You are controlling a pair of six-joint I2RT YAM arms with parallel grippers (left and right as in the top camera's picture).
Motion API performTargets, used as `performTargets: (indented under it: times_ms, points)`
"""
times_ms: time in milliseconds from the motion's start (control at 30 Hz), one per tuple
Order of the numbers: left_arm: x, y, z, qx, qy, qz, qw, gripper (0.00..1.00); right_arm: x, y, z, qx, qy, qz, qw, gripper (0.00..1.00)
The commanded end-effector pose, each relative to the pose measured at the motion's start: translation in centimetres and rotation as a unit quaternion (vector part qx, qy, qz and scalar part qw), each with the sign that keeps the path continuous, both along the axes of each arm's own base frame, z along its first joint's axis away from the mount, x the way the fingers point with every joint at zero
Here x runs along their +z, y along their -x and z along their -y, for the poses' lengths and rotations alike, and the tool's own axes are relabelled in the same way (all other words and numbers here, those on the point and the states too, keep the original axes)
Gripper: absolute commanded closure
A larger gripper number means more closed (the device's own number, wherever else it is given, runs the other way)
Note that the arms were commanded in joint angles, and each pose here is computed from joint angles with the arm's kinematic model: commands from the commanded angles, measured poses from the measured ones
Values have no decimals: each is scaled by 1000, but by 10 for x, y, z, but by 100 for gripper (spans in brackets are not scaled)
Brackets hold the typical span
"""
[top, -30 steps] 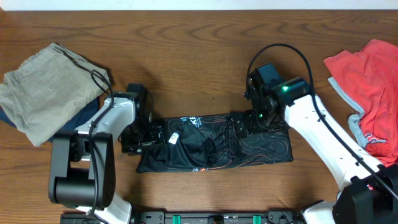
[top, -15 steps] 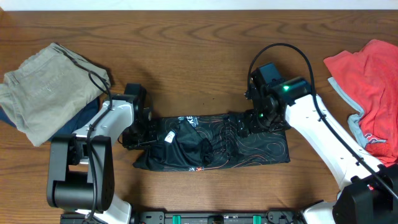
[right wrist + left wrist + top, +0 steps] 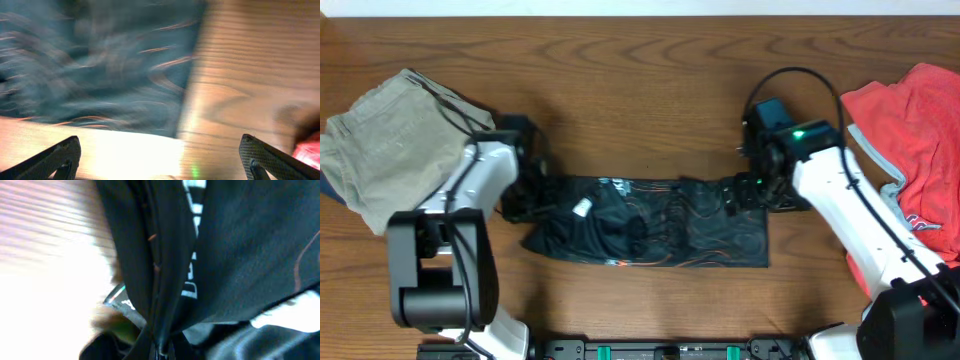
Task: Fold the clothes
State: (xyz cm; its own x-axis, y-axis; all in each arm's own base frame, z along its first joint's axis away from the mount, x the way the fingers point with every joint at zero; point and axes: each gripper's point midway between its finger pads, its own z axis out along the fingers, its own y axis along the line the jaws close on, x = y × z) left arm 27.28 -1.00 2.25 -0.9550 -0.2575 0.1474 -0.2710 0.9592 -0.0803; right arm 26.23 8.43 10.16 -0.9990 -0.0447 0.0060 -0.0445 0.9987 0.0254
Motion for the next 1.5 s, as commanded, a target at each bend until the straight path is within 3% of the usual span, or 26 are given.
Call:
performTargets:
  times_ms: [0,267,500,733,1033,1467]
  points:
    - [22,-17,-33,54,-31,24,998,94,3,-8,30,-47,29,8,998,1]
    - [69,-30,-17,60,10,43,997,94,3,-12,63,-96,29,6,995,1]
    - [105,-29,62,-11,45,80,996,94,3,-12,65,-93,29,5,995,1]
    - [110,-8,161,-95,66,100,988,94,3,-12,65,-93,29,5,995,1]
    - [125,11,272,-214,134,189,949,94,3,-10,64,-92,26,1,995,1]
    - [125,13,281,-217,134,200,946,94,3,-9,59,-92,12,-3,996,1]
